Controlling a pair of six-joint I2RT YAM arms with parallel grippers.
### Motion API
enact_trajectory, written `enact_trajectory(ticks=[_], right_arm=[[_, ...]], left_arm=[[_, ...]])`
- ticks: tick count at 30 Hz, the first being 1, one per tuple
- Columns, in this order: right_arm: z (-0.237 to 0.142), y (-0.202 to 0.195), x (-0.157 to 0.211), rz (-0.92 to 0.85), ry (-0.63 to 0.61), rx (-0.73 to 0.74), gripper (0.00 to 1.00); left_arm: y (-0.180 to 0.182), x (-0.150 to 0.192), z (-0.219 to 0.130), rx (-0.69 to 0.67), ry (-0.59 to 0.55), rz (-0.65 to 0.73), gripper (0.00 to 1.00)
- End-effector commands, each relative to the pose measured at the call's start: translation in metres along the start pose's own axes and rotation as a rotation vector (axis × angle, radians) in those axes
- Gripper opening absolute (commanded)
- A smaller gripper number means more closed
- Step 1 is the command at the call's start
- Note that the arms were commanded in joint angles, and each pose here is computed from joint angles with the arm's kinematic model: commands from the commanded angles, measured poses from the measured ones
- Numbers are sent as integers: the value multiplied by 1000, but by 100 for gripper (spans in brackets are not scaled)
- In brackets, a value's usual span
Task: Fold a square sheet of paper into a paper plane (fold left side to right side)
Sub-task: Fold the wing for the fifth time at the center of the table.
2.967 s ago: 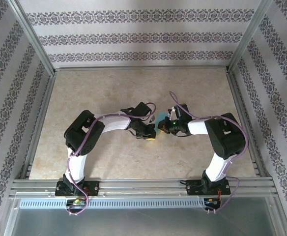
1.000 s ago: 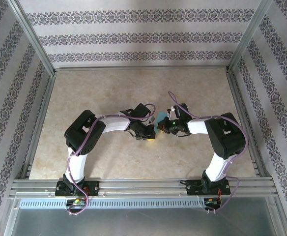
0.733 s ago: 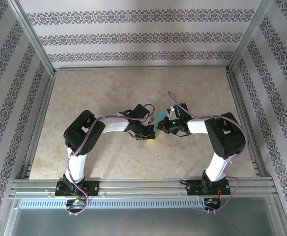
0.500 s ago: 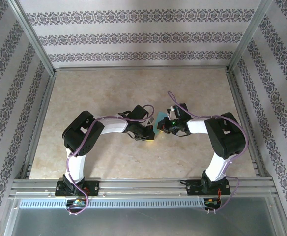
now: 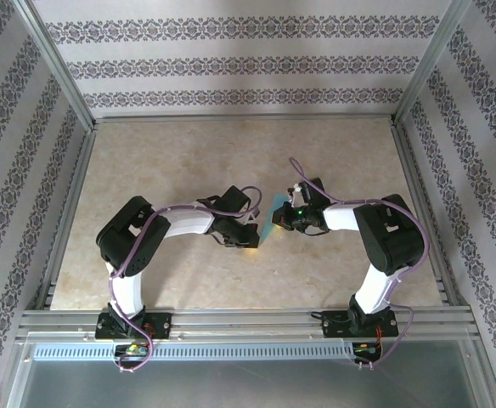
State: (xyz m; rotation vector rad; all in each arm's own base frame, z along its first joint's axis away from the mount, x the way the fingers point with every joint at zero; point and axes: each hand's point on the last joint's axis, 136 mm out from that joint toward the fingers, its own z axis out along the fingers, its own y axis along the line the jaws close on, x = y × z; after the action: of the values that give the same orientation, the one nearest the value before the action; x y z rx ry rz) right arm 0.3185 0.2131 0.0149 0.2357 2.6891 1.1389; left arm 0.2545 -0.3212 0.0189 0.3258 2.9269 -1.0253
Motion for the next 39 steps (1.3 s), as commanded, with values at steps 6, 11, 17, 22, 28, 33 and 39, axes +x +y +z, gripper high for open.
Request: enact_trajectory(ticks=[6,11,17,22,28,33,39], right_arm=[[4,-46,29,71,77,170,0],[4,-46,29,71,75,172,0],[6,-44,29,71,77,171,0],[7,-43,29,69,78,170,0],[7,-44,30,71,81,172,0],[7,-44,30,70,80,173,0],[6,-41,28,69,76,167,0]], left_arm=[[-2,-2,-33,24,-54,-31,0],[-15,-23,-34,53,-80,-12,0],[-18,-43,-16,74,-82,-22,0],[-20,-52,-6,60,-78,-16,0],[-17,-51,4,32,-72,-11,0],[-13,-50,5,5,-78,-5,0],[-4,-44,12,-83,-49,22,0]])
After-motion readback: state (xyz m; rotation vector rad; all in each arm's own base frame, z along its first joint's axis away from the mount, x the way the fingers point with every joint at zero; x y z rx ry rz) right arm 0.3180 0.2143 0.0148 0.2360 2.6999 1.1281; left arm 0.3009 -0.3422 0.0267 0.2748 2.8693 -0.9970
